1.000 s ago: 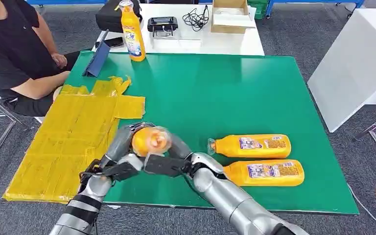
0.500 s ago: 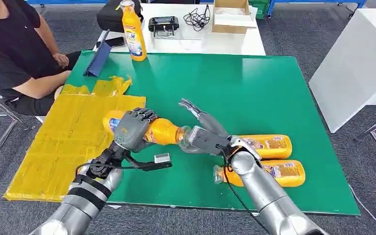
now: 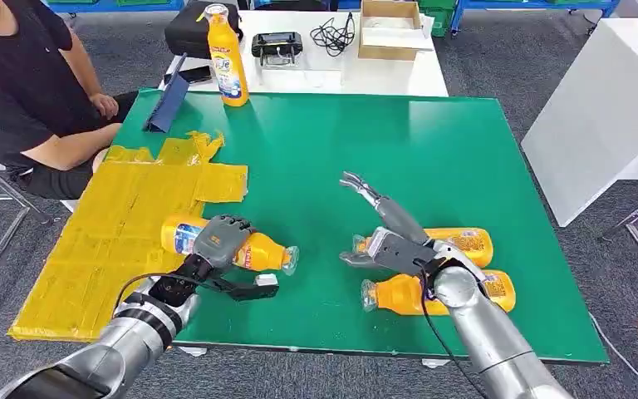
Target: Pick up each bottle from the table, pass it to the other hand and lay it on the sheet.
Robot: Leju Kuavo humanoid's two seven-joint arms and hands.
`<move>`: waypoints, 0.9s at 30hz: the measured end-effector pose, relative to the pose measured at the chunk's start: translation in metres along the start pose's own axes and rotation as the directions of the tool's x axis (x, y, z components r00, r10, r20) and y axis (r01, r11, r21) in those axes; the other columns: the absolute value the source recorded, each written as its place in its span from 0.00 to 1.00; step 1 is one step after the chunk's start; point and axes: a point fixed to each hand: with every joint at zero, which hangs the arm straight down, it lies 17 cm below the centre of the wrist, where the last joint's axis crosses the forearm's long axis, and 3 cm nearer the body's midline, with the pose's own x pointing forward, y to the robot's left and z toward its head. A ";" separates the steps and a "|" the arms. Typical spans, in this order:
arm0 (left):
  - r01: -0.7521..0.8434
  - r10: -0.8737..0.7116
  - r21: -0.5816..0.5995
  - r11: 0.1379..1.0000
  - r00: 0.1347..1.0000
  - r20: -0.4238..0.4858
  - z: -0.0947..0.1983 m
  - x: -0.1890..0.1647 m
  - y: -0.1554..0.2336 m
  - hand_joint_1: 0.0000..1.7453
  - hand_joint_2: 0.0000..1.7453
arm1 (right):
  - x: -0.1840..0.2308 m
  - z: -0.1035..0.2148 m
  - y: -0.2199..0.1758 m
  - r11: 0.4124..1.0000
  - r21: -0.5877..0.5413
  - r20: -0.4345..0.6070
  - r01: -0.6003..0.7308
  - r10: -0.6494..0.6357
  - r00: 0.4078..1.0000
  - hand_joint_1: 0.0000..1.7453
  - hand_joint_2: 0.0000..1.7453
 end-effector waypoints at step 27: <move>-0.118 0.095 -0.094 0.989 0.971 -0.221 0.036 -0.119 -0.031 0.00 1.00 | -0.077 0.101 -0.008 0.982 0.136 -0.189 -0.133 0.157 0.969 0.00 1.00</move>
